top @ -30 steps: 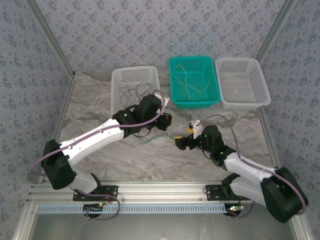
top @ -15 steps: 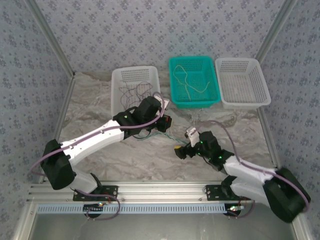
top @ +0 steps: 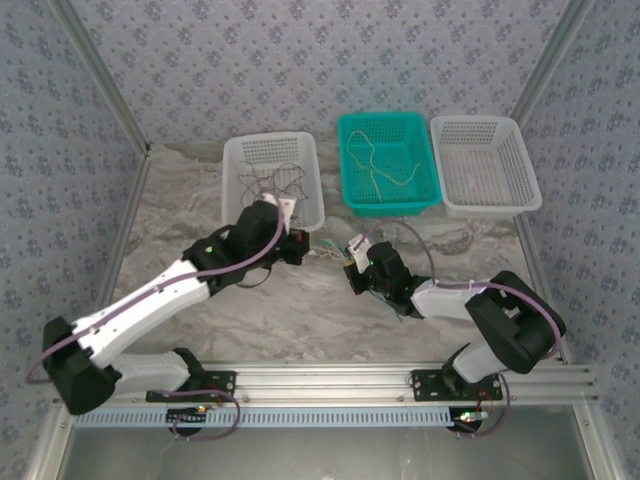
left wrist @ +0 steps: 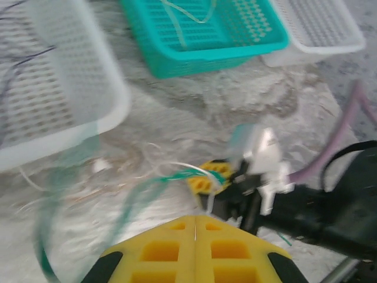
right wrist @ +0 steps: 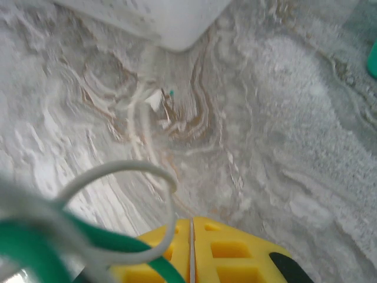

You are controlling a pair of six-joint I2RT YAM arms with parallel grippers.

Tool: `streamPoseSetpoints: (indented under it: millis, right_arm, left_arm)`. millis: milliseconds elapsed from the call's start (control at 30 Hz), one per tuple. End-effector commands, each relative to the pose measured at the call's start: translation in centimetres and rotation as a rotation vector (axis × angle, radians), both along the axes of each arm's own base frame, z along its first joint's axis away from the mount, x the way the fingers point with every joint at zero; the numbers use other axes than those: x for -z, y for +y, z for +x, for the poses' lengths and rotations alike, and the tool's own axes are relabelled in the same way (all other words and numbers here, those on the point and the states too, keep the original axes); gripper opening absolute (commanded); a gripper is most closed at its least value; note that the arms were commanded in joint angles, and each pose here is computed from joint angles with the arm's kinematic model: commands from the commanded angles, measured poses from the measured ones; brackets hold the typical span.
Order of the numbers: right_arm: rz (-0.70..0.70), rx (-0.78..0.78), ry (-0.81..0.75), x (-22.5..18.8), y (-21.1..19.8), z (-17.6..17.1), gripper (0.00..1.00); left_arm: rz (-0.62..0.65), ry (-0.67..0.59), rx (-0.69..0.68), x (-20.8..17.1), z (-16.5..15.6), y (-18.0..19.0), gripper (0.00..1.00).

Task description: Untangle the cables

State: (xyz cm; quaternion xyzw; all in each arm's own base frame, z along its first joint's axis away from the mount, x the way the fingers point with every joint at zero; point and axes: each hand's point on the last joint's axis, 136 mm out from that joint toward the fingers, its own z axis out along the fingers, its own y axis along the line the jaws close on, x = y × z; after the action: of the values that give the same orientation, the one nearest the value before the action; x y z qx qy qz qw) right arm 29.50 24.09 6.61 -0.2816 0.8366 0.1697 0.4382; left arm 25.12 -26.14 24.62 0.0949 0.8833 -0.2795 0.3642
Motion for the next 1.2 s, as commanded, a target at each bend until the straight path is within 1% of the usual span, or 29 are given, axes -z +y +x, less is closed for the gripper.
streamPoseSetpoints:
  millis: [0, 133, 233, 300, 400, 567, 733, 833, 967, 1033, 1100, 1167]
  right_arm:
    - [-0.059, 0.188, 0.118, 2.9, -4.4, -0.1, 0.00]
    - [-0.038, 0.269, 0.178, 3.9, -6.3, -0.4, 0.00]
    - [-0.043, 0.326, 0.201, 4.6, -7.6, -0.2, 0.00]
    - [-0.035, 0.392, 0.215, 4.9, -8.8, 0.2, 0.00]
    - [0.004, 0.478, 0.246, 5.3, -10.3, 0.6, 0.00]
    - [0.020, 0.609, 0.302, 6.4, -12.6, 0.4, 0.08]
    - [0.089, 0.702, 0.336, 7.3, -13.8, -0.1, 0.09]
    - [0.106, 0.734, 0.335, 7.3, -14.1, 0.0, 0.10]
    - [0.133, 0.778, 0.340, 7.2, -14.5, 0.2, 0.11]
    - [0.148, 0.798, 0.341, 7.1, -14.6, 0.3, 0.10]
    - [0.151, 0.807, 0.337, 7.1, -14.7, 0.4, 0.10]
    - [0.150, 0.809, 0.333, 7.0, -14.8, 0.5, 0.11]
  left_arm:
    - [-0.031, -0.101, -0.219, -3.4, 0.2, 6.6, 0.00]
    - [-0.034, -0.170, -0.372, -5.2, -1.0, 13.0, 0.00]
    - [-0.024, -0.215, -0.449, -6.7, -1.9, 16.4, 0.00]
    - [0.013, -0.234, -0.483, -7.3, -2.4, 18.1, 0.00]
    - [0.056, -0.269, -0.522, -8.9, -2.7, 19.9, 0.00]
    - [0.102, -0.329, -0.584, -11.3, -2.9, 22.2, 0.00]
    - [0.134, -0.404, -0.683, -14.7, -3.6, 24.9, 0.00]
    - [0.154, -0.469, -0.763, -17.2, -4.0, 26.8, 0.00]
    - [0.255, -0.584, -0.908, -21.0, -5.1, 30.2, 0.00]
    - [0.281, -0.636, -0.965, -22.9, -5.9, 31.3, 0.00]
    - [0.284, -0.681, -1.012, -24.6, -6.8, 32.3, 0.00]
    - [0.299, -0.704, -1.037, -25.5, -7.6, 32.9, 0.00]
